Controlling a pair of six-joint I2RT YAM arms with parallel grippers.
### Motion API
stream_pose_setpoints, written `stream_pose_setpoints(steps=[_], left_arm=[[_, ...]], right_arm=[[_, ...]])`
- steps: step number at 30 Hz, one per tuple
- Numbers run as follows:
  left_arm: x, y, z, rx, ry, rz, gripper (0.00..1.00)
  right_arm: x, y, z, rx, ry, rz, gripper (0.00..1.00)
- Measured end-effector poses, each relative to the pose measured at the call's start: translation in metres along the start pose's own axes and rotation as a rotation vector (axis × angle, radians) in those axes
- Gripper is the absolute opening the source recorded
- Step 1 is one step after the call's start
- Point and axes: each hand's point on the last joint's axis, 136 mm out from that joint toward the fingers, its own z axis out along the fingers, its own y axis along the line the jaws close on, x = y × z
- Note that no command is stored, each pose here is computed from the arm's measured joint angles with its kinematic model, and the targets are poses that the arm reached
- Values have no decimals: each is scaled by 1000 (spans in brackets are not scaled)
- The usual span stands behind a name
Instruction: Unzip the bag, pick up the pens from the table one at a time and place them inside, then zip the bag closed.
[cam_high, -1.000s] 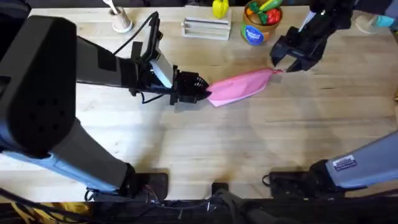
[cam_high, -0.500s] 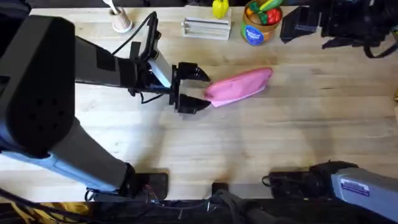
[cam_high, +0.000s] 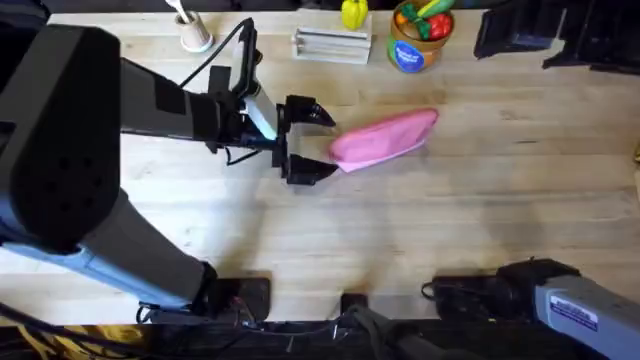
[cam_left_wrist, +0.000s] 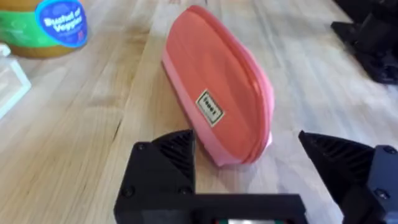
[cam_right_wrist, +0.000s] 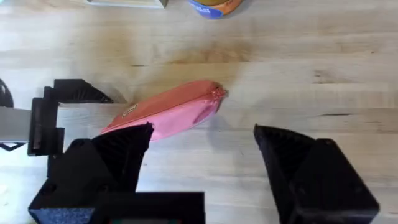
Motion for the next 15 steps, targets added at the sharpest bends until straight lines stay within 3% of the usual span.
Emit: stream_pose_setpoints(steps=[3,6,10,15], left_arm=[[5,5,-1,-36,49,-15,995],[-4,11,-8,-95,92,-12,995],[-41,18,-23,-194,101,11,995],[-86,24,-46,-362,94,-39,995]], right_arm=[[0,0,-5,-4,-14,-3,993],[0,0,-5,-4,-14,-4,993],[3,0,-6,-3,-2,-3,993],[11,-2,-6,3,28,-3,993]])
